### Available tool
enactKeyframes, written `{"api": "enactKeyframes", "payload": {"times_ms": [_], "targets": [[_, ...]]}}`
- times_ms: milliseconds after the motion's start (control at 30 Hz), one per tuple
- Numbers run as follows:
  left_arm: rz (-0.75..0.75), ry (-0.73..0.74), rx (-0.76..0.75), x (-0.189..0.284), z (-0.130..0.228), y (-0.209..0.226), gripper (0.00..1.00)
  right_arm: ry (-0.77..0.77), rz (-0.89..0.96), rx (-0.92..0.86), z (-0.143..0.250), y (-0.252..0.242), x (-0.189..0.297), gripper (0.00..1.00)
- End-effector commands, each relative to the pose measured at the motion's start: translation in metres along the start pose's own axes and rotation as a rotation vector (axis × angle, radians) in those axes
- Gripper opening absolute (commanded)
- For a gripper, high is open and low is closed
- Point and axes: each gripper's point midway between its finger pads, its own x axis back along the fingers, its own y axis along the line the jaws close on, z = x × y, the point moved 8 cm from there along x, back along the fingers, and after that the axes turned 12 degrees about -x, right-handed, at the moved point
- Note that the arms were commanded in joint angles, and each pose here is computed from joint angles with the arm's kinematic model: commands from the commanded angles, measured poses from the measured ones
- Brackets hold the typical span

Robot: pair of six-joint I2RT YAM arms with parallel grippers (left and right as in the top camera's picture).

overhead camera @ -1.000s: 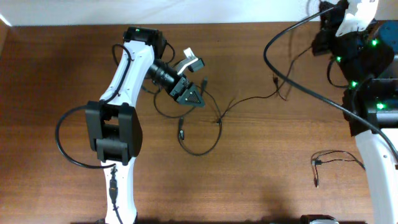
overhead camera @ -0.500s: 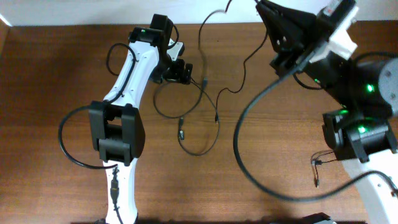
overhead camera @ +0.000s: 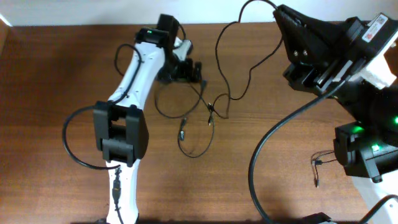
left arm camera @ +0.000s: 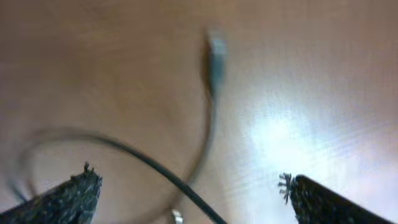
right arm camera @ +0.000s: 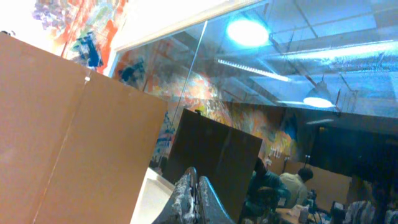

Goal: Untangle cables

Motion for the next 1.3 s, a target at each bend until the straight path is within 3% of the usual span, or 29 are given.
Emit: {"api": "enactKeyframes", "payload": {"times_ms": [0, 133, 267, 367, 567, 700, 933, 1267], "targets": [[0.091, 0.144, -0.239, 0.005, 0.023, -0.044, 0.99, -0.027, 0.037, 0.024, -0.008, 0.0, 0.0, 0.04], [0.195, 0.383, -0.222, 0.015, 0.063, -0.066, 0.98, 0.022, 0.205, 0.067, 0.008, -0.022, -0.001, 0.04], [0.359, 0.206, -0.288, 0.058, 0.06, -0.076, 0.97, 0.16, 0.423, 0.103, 0.044, -0.053, 0.0, 0.04], [0.225, 0.151, -0.353, 0.097, 0.069, -0.076, 0.99, 0.214, 0.537, 0.084, 0.069, -0.074, 0.0, 0.04], [0.205, 0.109, -0.373, 0.107, 0.068, -0.078, 0.99, 0.23, 0.535, 0.163, 0.072, -0.077, -0.002, 0.04], [0.2, 0.094, -0.38, 0.107, 0.065, -0.078, 0.99, 0.381, 0.782, 0.176, 0.103, -0.106, 0.016, 0.04], [0.192, 0.072, -0.39, 0.106, 0.062, -0.077, 0.99, 0.613, 1.096, 0.171, 0.141, -0.192, 0.096, 0.04], [0.196, 0.026, -0.405, 0.105, 0.054, -0.078, 0.99, 0.843, 1.591, 0.097, 0.148, -0.289, 0.289, 0.04]]}}
